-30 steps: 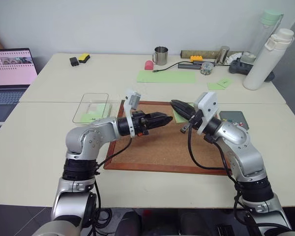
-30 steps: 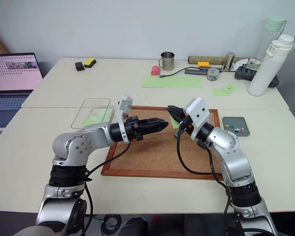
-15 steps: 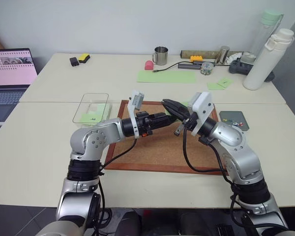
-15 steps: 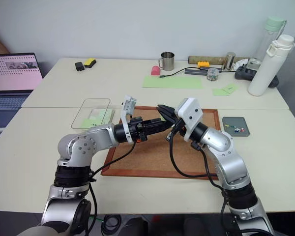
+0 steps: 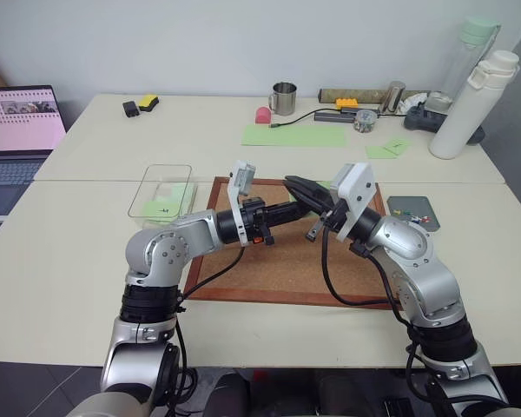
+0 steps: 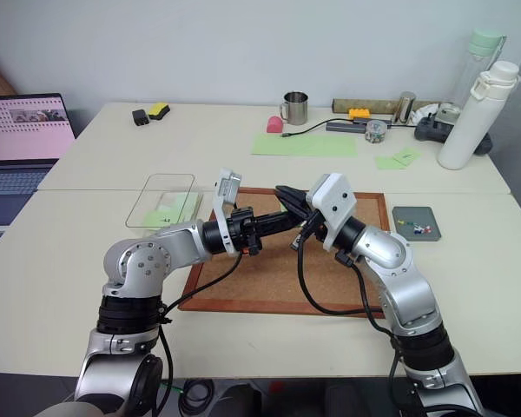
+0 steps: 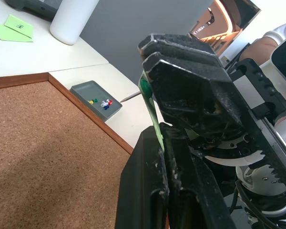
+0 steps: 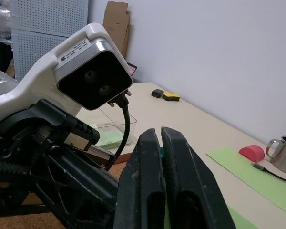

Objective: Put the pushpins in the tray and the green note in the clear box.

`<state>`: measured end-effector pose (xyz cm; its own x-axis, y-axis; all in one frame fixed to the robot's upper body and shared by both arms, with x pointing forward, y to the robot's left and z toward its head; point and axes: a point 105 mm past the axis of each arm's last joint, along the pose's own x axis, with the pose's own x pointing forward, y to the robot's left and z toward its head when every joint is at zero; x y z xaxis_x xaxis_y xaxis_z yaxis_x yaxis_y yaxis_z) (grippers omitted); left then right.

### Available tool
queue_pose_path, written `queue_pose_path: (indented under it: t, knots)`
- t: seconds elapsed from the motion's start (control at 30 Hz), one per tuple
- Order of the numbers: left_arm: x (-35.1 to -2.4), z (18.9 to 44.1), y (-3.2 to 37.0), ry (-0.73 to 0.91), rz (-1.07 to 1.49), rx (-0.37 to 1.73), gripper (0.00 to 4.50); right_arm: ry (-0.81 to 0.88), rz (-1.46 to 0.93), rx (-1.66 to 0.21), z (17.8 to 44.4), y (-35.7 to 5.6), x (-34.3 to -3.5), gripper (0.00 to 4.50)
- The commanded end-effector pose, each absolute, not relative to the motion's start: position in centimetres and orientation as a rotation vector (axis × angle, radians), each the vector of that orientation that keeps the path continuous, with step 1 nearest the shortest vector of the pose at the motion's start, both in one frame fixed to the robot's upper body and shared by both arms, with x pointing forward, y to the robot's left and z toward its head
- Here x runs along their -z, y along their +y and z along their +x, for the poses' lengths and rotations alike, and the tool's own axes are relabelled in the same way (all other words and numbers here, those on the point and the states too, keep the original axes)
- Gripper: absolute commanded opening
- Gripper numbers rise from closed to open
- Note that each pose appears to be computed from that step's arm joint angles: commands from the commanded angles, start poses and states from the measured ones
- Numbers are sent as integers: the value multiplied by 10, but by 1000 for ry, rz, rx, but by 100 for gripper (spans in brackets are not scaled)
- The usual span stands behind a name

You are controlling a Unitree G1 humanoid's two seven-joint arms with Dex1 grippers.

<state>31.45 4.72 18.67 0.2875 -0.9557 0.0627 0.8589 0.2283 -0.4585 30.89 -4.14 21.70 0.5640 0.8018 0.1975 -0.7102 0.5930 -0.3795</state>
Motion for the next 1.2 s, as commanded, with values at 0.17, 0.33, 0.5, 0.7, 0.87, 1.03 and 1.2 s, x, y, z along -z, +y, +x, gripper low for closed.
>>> queue_pose_path:
  t: [0.17, 0.33, 0.5, 0.7, 0.87, 1.03, 1.2]
  knots:
    - [-181, 325, 55, 247, -460, 1161, 7, -431, -280, -894, 302, -43, -230, 0]
    - [-169, 336, 59, 281, -465, 1088, 7, -422, -286, -866, 303, -51, -229, 0]
    - [-176, 335, 51, 267, -475, 1127, 7, -409, -285, -828, 303, -60, -227, 0]
    - [-182, 329, 44, 221, -354, 1195, 7, -364, -239, -682, 310, -91, -224, 0]
    - [-189, 310, 28, 118, -2, 1355, 7, -199, -155, -353, 328, -169, -197, 0]
    - [-189, 297, 9, -21, 312, 1472, 7, -36, -69, -160, 340, -224, -164, 0]
    - [-190, 304, -1, -102, 408, 1469, 7, 33, 15, -82, 359, -256, -151, 0]
